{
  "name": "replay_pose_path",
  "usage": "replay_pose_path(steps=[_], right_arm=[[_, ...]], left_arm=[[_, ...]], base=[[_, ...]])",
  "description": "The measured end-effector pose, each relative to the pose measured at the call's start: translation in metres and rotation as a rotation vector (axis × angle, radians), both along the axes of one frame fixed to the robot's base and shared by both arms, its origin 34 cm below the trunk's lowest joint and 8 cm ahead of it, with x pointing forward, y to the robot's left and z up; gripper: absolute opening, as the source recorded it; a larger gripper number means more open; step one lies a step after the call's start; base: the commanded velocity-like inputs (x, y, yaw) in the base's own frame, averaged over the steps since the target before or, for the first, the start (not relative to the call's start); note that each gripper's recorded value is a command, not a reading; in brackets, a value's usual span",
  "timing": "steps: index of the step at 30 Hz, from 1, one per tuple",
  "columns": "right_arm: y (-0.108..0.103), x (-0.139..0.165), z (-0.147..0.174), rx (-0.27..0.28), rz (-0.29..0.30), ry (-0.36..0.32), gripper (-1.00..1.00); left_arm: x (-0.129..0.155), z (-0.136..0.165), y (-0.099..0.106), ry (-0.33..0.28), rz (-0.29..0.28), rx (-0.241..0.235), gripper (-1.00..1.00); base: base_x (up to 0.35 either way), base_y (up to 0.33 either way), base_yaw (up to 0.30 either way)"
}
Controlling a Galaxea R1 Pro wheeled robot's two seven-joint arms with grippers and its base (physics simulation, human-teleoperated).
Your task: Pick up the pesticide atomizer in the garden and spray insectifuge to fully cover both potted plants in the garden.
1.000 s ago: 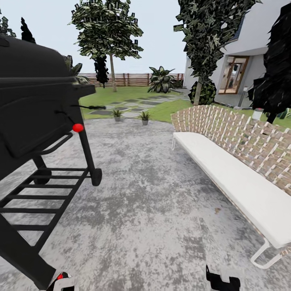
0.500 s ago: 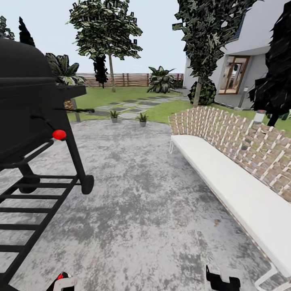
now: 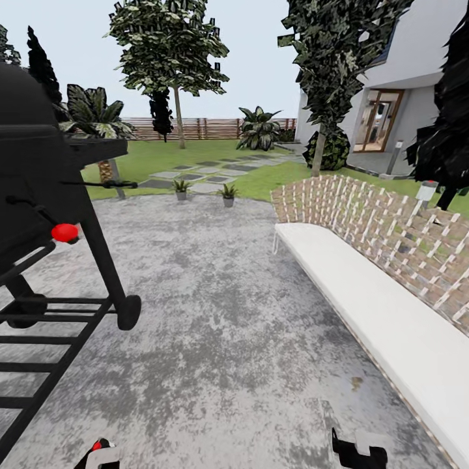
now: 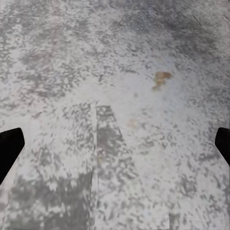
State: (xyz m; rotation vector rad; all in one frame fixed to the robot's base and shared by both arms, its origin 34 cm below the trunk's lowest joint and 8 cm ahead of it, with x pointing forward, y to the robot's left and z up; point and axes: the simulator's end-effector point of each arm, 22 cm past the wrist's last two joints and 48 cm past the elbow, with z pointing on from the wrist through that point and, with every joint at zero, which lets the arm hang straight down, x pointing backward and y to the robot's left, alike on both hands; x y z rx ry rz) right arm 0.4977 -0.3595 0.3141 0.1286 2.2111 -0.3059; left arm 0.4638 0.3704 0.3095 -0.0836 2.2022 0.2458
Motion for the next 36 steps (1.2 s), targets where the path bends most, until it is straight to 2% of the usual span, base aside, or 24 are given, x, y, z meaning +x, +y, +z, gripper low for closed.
replay_pose_path(steps=[11, 36], right_arm=[[0.0007, 0.0002, 0.0, 0.001, 0.0, -0.001, 1.0], [0.0007, 0.0001, -0.0001, 0.0, 0.001, 0.0, 1.0]], left_arm=[[0.0001, -0.0001, -0.0007, 0.0, -0.002, -0.001, -1.0], [0.0001, 0.0, -0.0007, 0.0, -0.001, -0.001, -1.0]], base=[[0.339, -0.001, 0.111], [0.335, -0.06, 0.002]])
